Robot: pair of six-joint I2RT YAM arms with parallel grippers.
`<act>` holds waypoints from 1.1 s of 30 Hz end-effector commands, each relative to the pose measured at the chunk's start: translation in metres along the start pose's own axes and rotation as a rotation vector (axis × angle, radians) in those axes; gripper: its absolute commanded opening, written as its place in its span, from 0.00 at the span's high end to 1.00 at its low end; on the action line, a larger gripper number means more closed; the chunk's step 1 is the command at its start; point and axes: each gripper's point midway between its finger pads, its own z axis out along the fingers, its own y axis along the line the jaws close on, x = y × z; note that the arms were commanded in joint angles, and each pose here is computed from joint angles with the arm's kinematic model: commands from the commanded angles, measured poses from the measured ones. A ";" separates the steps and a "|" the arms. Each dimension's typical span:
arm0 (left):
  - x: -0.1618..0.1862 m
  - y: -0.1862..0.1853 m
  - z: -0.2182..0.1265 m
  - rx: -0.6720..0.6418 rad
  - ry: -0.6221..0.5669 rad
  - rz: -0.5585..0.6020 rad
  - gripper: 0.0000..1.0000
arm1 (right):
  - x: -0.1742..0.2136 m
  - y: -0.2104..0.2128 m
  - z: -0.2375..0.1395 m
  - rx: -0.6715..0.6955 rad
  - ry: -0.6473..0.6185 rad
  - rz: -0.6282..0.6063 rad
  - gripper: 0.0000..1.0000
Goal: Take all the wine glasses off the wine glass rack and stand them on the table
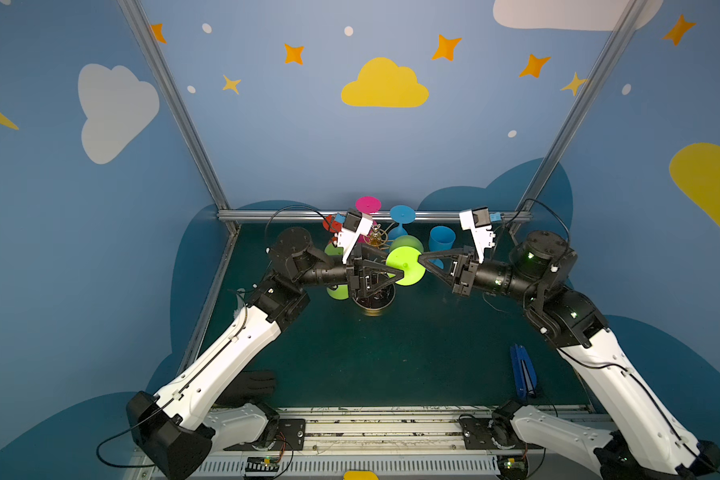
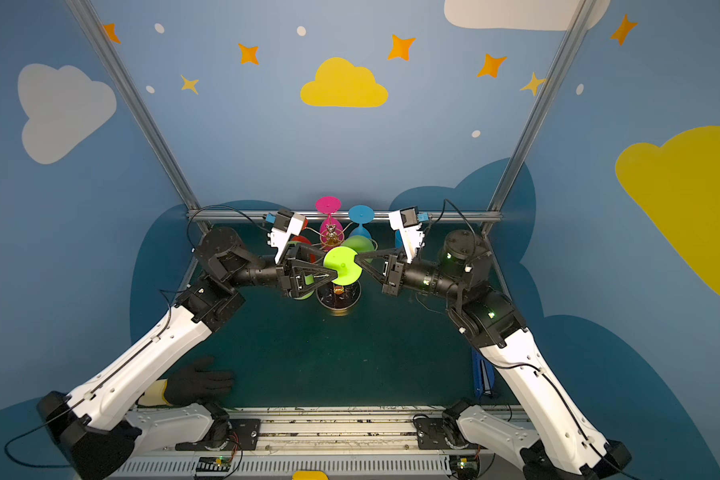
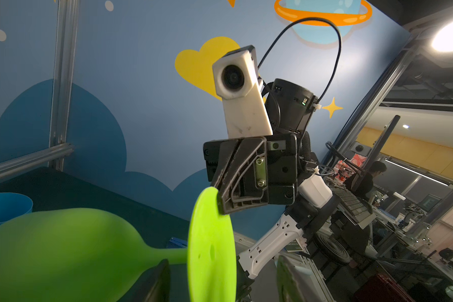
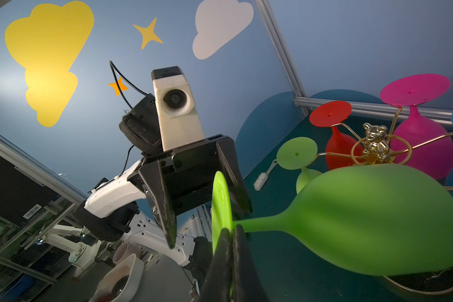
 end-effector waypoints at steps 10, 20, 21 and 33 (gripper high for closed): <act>-0.001 -0.006 0.001 0.021 0.011 0.003 0.68 | -0.012 0.012 0.011 -0.034 -0.030 -0.057 1.00; -0.013 -0.011 0.000 0.019 -0.021 -0.023 0.97 | -0.015 0.012 0.009 -0.013 -0.049 -0.091 1.00; -0.015 -0.014 -0.001 0.023 -0.027 -0.024 0.97 | -0.016 0.012 0.008 -0.009 -0.055 -0.102 1.00; -0.052 -0.025 -0.015 -0.042 -0.155 -0.089 0.97 | -0.014 -0.016 -0.047 0.261 -0.273 -0.434 0.27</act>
